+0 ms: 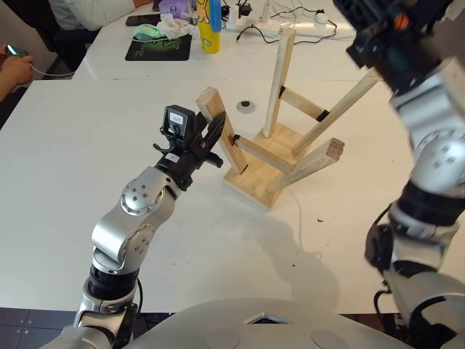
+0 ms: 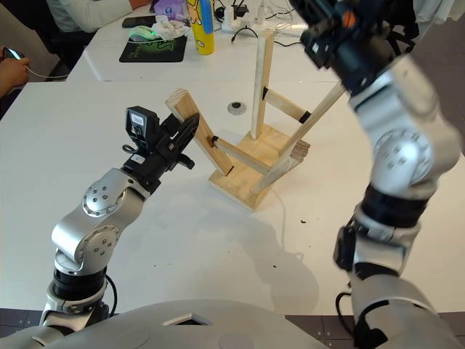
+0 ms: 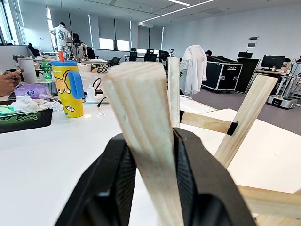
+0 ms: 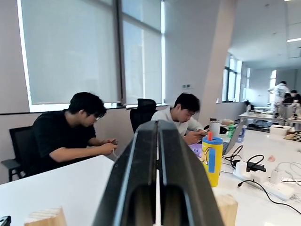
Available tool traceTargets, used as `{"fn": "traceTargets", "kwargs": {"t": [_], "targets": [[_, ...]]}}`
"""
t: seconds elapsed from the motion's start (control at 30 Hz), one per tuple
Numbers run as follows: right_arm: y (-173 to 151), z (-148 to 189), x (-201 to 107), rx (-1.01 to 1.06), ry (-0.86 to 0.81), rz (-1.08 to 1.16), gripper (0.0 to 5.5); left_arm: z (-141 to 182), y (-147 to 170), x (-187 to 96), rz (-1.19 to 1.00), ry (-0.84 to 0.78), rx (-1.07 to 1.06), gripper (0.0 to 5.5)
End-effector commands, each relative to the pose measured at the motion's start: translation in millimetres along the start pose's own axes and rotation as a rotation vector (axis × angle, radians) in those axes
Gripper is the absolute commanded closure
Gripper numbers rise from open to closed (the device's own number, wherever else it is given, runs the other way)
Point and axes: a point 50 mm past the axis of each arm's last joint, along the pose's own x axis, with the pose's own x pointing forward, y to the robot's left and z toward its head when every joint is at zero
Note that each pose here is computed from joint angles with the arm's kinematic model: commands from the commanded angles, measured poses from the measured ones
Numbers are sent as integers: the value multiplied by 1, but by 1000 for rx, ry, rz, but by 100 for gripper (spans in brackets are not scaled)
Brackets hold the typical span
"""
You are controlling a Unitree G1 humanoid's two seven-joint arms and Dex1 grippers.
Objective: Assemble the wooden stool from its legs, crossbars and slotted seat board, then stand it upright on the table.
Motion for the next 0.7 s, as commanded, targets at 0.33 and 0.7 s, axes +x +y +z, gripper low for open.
{"fn": "traceTargets", "kwargs": {"t": [0.33, 0.7], "targets": [[74, 15, 40, 19, 938, 598, 356, -38, 14, -13, 185, 203, 75, 443], [71, -57, 44, -107, 1195, 483, 265, -36, 6, -8, 220, 165, 61, 443]]}}
